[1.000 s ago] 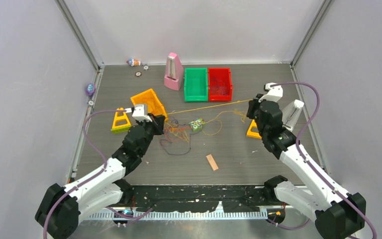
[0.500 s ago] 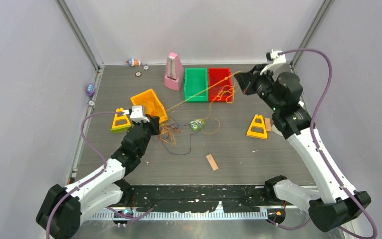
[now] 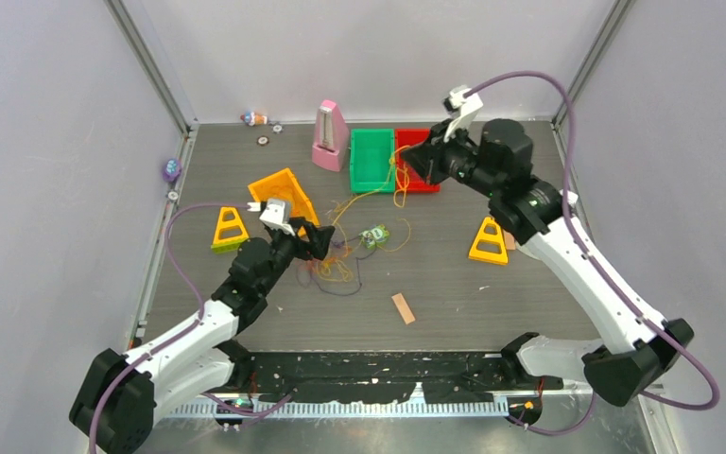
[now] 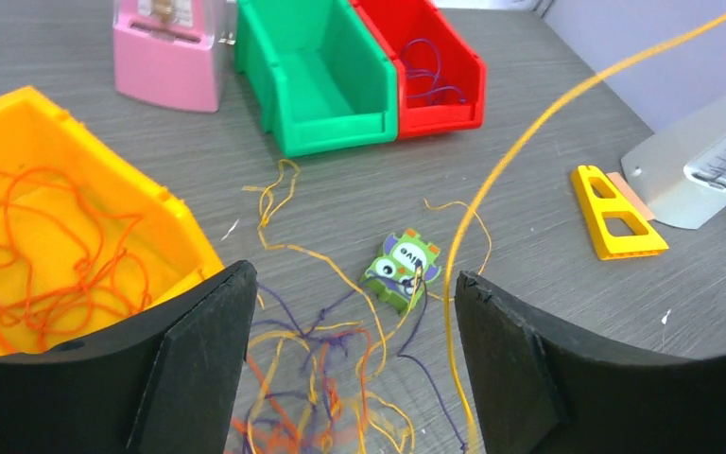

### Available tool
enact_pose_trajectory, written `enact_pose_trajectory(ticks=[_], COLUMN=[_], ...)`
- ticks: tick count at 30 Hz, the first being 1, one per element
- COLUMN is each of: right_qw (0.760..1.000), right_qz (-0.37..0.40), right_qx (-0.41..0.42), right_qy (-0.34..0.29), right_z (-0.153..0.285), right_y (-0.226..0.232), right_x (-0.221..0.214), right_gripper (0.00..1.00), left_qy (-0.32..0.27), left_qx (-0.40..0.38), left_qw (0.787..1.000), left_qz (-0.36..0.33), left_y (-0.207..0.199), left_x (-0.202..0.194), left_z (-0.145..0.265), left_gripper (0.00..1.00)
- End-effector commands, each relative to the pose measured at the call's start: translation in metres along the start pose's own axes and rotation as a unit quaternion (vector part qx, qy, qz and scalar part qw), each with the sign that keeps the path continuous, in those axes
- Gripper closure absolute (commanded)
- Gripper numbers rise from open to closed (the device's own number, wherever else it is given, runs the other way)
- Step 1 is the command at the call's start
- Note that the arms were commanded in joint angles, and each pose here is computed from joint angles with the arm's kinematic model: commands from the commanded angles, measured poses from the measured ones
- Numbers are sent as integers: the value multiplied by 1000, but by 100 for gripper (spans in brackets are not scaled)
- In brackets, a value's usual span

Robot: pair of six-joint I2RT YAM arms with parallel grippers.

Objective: Untangle the cables

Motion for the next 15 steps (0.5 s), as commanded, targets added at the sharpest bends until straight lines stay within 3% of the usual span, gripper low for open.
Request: enact_pose_trajectory(ticks=[1, 6, 15], right_qw=[1000, 998, 988], right_qz=[5, 2, 25], right_qx=[-3, 33, 108], right_qy=[26, 49, 111], right_z=[-17, -35, -73], right_y=[-4, 7, 56], right_x=[-21, -27, -63], right_gripper=[95, 95, 95], left_qy=[-32, -27, -77], left_qx=[-53, -104, -213], left_qw=[998, 994, 973], left_qz=[-12, -20, -35], left_y=[-15, -30, -60], left_x=[16, 16, 25], left_z=[-5, -5, 11], left_gripper=[24, 17, 11])
Point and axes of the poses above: each gripper's point midway between its finger pads, its own z axis back along the fingers, its own y axis along the line the jaws close on, x = y × z, the point moved 4 cm from there along z, back along the fingers, and after that the axes turned 3 degrees about -z, right-handed, at the moved point
